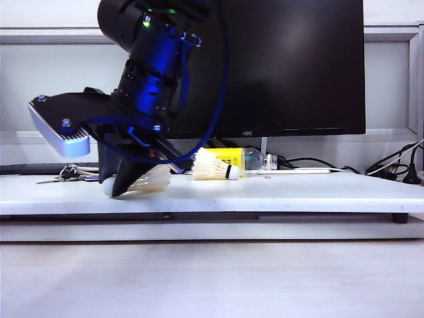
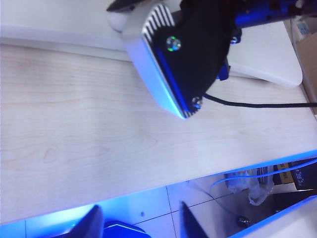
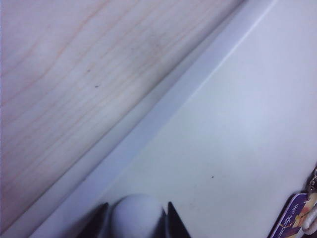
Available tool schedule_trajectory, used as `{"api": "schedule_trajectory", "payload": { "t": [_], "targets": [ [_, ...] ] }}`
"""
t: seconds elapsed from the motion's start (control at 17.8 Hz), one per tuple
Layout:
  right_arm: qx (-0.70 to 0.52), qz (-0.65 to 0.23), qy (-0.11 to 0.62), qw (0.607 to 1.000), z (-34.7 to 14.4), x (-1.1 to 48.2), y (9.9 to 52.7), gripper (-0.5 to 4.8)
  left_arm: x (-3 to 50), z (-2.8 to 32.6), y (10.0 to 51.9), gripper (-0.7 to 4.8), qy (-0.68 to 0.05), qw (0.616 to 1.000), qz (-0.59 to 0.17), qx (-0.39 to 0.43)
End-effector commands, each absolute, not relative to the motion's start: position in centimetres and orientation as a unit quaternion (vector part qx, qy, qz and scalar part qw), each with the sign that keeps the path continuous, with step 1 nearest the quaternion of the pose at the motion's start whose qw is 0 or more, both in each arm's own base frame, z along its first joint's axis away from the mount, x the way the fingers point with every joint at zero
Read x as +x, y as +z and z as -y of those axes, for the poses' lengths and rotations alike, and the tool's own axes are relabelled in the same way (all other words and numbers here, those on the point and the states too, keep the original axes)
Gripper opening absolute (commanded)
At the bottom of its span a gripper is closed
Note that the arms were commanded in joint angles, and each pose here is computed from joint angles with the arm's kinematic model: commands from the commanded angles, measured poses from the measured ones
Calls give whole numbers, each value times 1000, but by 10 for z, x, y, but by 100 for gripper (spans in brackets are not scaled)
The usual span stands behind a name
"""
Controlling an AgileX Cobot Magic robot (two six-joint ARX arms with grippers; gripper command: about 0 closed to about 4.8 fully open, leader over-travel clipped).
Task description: Stack the badminton balls on the table vertically.
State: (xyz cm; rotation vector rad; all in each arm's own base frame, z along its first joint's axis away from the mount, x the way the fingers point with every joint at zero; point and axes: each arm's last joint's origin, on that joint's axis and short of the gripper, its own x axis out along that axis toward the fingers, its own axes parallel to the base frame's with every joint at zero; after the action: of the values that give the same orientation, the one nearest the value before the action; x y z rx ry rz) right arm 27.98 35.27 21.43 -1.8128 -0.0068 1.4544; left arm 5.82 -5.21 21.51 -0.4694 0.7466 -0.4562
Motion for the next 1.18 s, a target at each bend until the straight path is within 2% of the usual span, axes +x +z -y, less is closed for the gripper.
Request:
{"api": "schedule_trajectory", "payload": {
  "t": [0.06, 0.28, 0.39, 0.51, 0.56, 0.62, 0.84, 0.95, 1.07, 1.18],
  "targets": [
    [-716, 13, 571, 401, -354, 281, 217, 116, 58, 52, 217, 206, -221, 880, -355, -226],
    [-717, 21, 565, 408, -355, 283, 218, 115, 58, 52, 217, 206, -221, 880, -355, -226],
    [-710, 29, 553, 436, -358, 285, 221, 115, 58, 52, 217, 206, -221, 880, -354, -227],
    [-661, 29, 527, 533, -364, 293, 230, 115, 59, 52, 217, 206, -221, 881, -351, -228],
    [-632, 31, 523, 571, -365, 297, 234, 115, 59, 53, 218, 206, -222, 881, -348, -230],
    [-612, 31, 522, 593, -364, 300, 236, 115, 59, 53, 218, 206, -223, 882, -347, -230],
    [-441, -37, 492, 750, -350, 327, 247, 115, 59, 53, 219, 206, -224, 882, -344, -232],
    [-356, -78, 474, 802, -341, 338, 250, 115, 59, 53, 219, 205, -224, 882, -343, -232],
    [-258, -118, 484, 828, -329, 350, 251, 115, 60, 53, 220, 206, -225, 883, -338, -234],
    [-188, -141, 503, 832, -319, 359, 252, 115, 60, 54, 221, 206, -228, 884, -332, -238]
  ]
}}
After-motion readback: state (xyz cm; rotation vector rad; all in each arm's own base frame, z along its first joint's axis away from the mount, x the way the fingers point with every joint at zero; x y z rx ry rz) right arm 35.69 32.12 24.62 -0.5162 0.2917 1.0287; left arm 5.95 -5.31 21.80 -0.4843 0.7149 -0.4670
